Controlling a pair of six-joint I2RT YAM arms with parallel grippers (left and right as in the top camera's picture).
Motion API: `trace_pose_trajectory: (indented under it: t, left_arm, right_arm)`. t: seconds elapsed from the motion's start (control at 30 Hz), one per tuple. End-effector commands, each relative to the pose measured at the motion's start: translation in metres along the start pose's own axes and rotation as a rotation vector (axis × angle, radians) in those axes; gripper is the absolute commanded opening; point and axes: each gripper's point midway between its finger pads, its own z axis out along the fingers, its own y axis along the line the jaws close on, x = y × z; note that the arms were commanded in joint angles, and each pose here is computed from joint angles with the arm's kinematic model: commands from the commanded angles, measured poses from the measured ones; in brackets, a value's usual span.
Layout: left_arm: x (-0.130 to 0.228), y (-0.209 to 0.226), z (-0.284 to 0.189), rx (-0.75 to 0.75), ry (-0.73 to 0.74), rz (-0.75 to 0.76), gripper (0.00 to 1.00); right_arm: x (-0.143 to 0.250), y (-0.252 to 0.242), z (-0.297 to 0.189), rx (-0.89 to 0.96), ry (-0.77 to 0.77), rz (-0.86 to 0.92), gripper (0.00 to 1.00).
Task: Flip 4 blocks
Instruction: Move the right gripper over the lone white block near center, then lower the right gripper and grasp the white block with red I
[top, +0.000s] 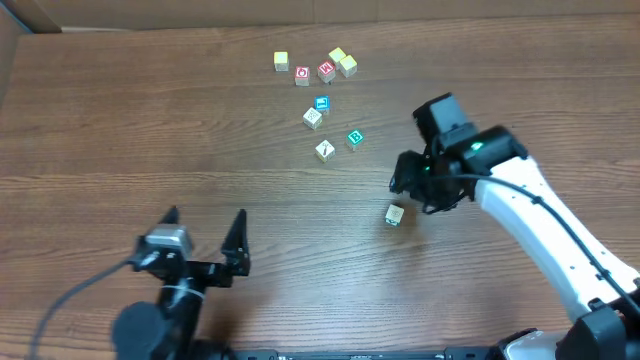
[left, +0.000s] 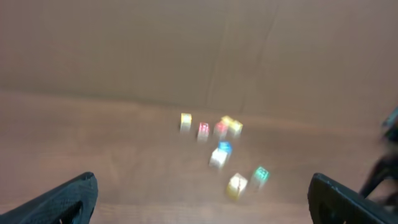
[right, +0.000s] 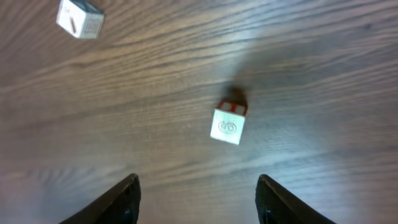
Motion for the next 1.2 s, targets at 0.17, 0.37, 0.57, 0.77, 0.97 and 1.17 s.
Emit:
trace_pose_trajectory:
  t: [0.17, 0.37, 0.57, 0.77, 0.97, 1.17]
  left_arm:
    - [-0.096, -0.029, 0.014, 0.028, 0.250, 0.101, 1.00]
    - [-0.088, -0.039, 0.051, 0.082, 0.614, 0.060, 1.00]
    - [-0.048, -0.032, 0.093, 0.076, 0.864, -0.005, 1.00]
    - [-0.003, -0.020, 0.122, 0.052, 1.035, -0.043, 1.00]
    - [0.029, -0.011, 0.136, 0.034, 1.155, -0.071, 1.00]
    - [0.050, -0.006, 0.148, 0.003, 1.220, -0.117, 1.00]
  right_arm:
    - [-0.002, -0.017, 0.025, 0.118, -0.125, 0.101, 0.64]
    - [-0.002, -0.020, 0.035, 0.110, -0.136, 0.115, 0.64]
    - [0.007, -0.021, 0.049, 0.103, -0.133, 0.116, 0.64]
    - [0.018, -0.011, 0.063, 0.071, -0.141, 0.064, 0.65]
    - [0.016, -0.018, 0.069, 0.101, -0.184, 0.102, 0.69]
    - [0.014, -0.020, 0.083, 0.122, -0.181, 0.113, 0.69]
